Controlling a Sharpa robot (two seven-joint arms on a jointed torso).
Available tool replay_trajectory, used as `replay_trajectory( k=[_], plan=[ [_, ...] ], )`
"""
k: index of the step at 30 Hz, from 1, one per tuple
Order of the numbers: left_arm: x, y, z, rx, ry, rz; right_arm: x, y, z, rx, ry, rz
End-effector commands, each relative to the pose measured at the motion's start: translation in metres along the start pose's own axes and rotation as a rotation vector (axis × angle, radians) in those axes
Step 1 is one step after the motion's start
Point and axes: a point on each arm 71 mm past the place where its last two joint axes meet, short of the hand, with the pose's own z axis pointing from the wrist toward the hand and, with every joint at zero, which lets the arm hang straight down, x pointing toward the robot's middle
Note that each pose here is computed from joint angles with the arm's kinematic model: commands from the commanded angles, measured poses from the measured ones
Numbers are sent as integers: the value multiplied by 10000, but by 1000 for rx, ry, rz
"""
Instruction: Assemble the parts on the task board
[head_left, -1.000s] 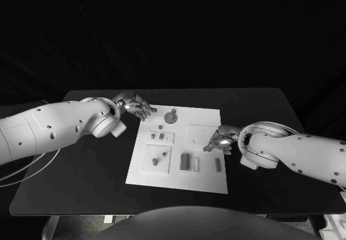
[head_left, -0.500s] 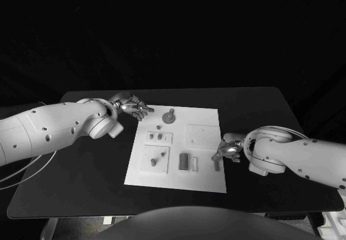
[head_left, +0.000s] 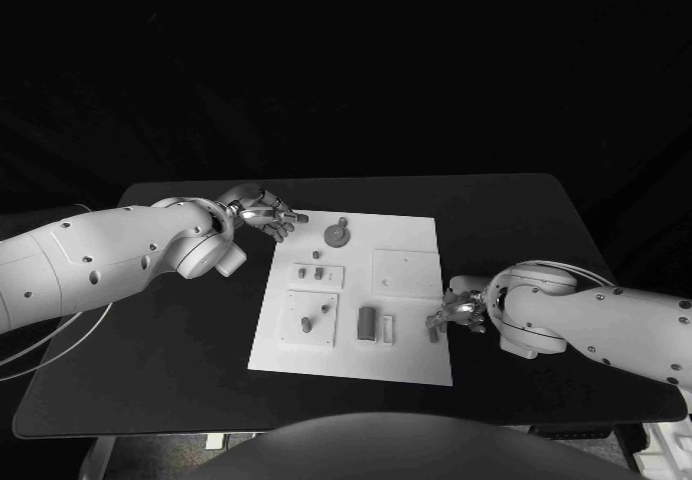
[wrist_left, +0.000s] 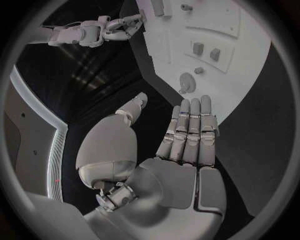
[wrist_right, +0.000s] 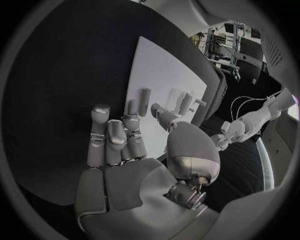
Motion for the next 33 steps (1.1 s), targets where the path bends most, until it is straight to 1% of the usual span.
replay_trajectory(
  k=[1, 7, 18, 26, 33],
  plan=[
    [12, -33, 4, 19, -1, 2, 12, -1, 20, 9, 4, -37],
    [13, -32, 2, 20, 2, 2, 82, 25, 66, 5, 16, -50],
    [16, -32, 1, 19, 4, 2, 140, 100, 154, 2, 25, -98],
    [10, -26, -4, 17, 3, 2, 178, 126, 165, -1, 35, -122],
    [11, -24, -5, 15, 5, 2, 177, 121, 166, 3, 33, -126]
  ],
)
